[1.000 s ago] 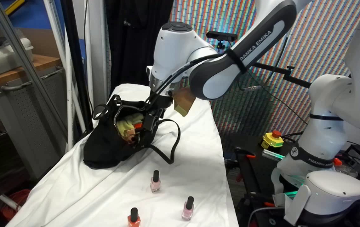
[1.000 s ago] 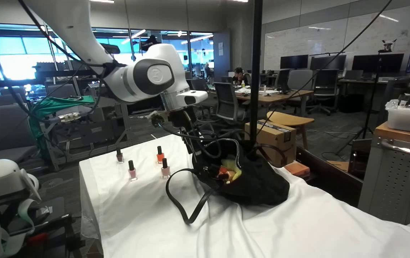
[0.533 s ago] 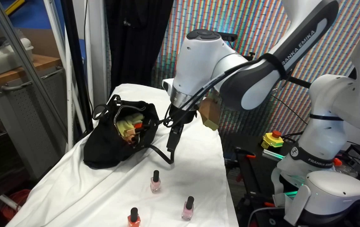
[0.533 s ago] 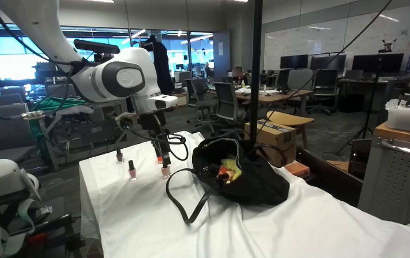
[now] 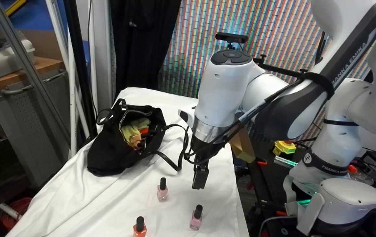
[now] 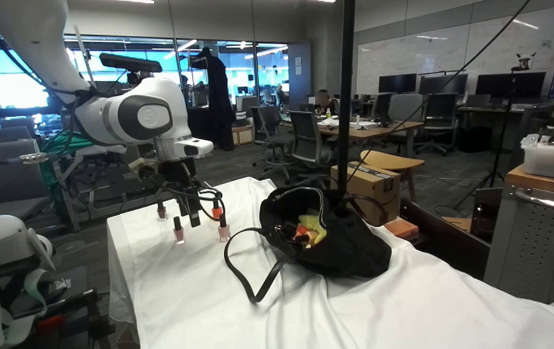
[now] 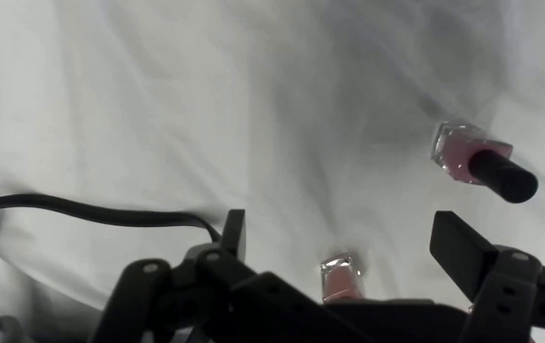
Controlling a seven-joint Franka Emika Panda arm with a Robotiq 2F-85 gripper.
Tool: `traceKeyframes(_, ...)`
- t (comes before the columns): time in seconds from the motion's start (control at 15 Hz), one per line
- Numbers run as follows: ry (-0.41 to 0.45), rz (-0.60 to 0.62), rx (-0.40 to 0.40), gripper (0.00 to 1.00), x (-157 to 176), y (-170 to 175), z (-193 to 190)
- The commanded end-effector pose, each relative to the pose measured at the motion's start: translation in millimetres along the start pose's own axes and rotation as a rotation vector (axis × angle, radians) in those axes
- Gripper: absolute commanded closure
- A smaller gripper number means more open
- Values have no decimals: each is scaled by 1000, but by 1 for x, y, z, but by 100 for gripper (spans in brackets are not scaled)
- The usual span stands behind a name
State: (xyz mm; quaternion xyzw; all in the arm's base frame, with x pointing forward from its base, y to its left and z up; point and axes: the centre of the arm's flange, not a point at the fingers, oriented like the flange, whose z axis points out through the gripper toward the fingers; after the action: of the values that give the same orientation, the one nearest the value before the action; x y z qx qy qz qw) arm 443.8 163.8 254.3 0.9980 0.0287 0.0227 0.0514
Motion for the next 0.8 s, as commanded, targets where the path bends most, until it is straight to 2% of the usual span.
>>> traceKeyframes(0.0,-5,-26,25,0,-9,-24,-5)
traceKeyframes(0.73,-24,-110,72,0,-25,-82,0)
